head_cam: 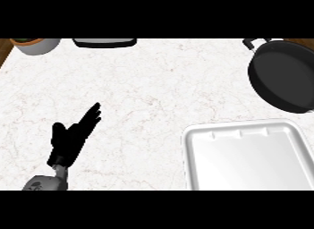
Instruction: Pick the squash from the tray and place it in the pot
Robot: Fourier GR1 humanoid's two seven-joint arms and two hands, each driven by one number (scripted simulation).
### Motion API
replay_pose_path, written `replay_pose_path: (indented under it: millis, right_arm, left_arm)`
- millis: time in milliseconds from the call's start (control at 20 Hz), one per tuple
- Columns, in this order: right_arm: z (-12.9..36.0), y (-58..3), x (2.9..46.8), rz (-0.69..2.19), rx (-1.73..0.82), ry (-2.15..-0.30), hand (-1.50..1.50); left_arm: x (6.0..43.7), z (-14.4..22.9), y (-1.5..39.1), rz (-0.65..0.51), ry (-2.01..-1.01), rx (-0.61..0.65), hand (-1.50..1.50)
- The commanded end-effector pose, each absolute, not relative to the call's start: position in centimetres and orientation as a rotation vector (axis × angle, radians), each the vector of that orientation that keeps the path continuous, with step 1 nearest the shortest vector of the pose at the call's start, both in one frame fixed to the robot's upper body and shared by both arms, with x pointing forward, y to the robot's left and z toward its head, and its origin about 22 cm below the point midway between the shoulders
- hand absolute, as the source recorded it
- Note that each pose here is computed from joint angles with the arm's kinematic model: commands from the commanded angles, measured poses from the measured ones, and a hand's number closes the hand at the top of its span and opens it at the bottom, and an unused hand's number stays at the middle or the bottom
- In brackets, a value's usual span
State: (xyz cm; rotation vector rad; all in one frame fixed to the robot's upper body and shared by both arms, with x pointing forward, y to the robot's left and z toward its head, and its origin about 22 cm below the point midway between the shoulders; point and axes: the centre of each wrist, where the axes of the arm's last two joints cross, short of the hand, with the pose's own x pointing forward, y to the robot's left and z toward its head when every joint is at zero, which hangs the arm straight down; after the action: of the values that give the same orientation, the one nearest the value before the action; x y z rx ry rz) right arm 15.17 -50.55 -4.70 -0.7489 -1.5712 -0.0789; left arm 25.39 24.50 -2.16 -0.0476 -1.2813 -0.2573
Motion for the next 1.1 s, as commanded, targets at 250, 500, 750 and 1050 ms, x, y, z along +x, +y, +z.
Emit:
replay_pose_path:
  millis: [250, 500, 750, 1050]
  right_arm:
    - [1.6, -55.6, 15.8, 0.091, -0.987, -1.571, 1.50]
    - [5.9, -54.4, 20.4, 0.147, -1.048, -1.544, 1.50]
    - [10.7, -53.8, 23.9, 0.174, -1.100, -1.493, 1.50]
    - [14.1, -50.1, 29.4, 0.275, -1.108, -1.393, 1.50]
  left_arm:
    - [23.8, -2.4, 23.6, -0.267, -1.280, -0.060, 0.00]
    - [26.2, -1.9, 25.2, -0.265, -1.270, -0.053, 0.00]
    - [26.7, -2.1, 24.5, -0.270, -1.275, -0.054, 0.00]
    - [25.8, -2.5, 24.8, -0.298, -1.286, -0.077, 0.00]
